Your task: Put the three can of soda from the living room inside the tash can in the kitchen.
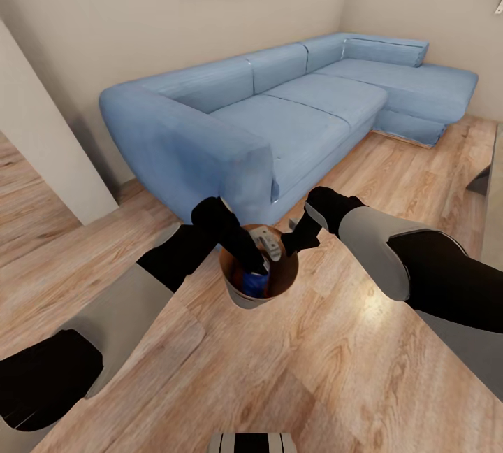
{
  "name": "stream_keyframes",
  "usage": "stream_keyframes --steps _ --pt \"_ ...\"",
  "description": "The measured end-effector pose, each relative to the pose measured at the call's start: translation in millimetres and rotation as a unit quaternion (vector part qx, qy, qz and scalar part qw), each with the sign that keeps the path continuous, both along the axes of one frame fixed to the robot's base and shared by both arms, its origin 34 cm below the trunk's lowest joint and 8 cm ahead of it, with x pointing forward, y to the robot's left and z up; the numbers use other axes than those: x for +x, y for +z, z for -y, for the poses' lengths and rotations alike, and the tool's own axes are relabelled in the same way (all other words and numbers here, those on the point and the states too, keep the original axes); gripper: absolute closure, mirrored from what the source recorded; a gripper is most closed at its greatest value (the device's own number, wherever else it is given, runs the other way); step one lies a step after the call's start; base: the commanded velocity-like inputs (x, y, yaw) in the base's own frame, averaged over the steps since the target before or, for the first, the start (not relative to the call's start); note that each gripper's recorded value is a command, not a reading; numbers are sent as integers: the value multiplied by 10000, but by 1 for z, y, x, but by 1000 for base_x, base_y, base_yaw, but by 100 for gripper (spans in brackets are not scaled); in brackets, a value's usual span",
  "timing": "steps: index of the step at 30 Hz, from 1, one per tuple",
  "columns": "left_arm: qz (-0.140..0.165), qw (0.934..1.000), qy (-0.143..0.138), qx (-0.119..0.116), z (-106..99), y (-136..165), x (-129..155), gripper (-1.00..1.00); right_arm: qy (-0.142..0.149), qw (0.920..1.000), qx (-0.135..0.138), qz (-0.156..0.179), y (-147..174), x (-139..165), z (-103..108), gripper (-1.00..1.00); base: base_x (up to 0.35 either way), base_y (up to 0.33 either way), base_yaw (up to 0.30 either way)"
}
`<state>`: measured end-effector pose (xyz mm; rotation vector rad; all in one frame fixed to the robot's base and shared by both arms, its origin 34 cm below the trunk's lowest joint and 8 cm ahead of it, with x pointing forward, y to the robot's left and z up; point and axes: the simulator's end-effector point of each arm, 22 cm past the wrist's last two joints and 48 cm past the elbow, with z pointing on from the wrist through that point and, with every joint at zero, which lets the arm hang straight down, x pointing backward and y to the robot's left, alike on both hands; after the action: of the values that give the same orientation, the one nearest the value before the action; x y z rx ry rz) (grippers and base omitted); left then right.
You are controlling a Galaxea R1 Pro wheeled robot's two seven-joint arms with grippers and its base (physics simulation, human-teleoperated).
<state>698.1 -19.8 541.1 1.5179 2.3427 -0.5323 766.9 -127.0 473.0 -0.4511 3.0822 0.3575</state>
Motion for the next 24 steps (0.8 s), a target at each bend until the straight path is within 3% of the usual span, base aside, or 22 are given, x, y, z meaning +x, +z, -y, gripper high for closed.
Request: stream_keyframes --steps 14,15,24 --pt "111 9998 98 108 -5 -13 1 100 -28 10000 32 -40 -1 -2 -1 100 0 0 0" --pt "108 9998 101 107 -5 -13 1 -100 -30 10000 32 -45 -1 -2 0 100 0 0 0" --pt "84 9998 133 125 -6 -14 0 -100 -20 10000 21 -7 0 0 0 100 0 0 0"
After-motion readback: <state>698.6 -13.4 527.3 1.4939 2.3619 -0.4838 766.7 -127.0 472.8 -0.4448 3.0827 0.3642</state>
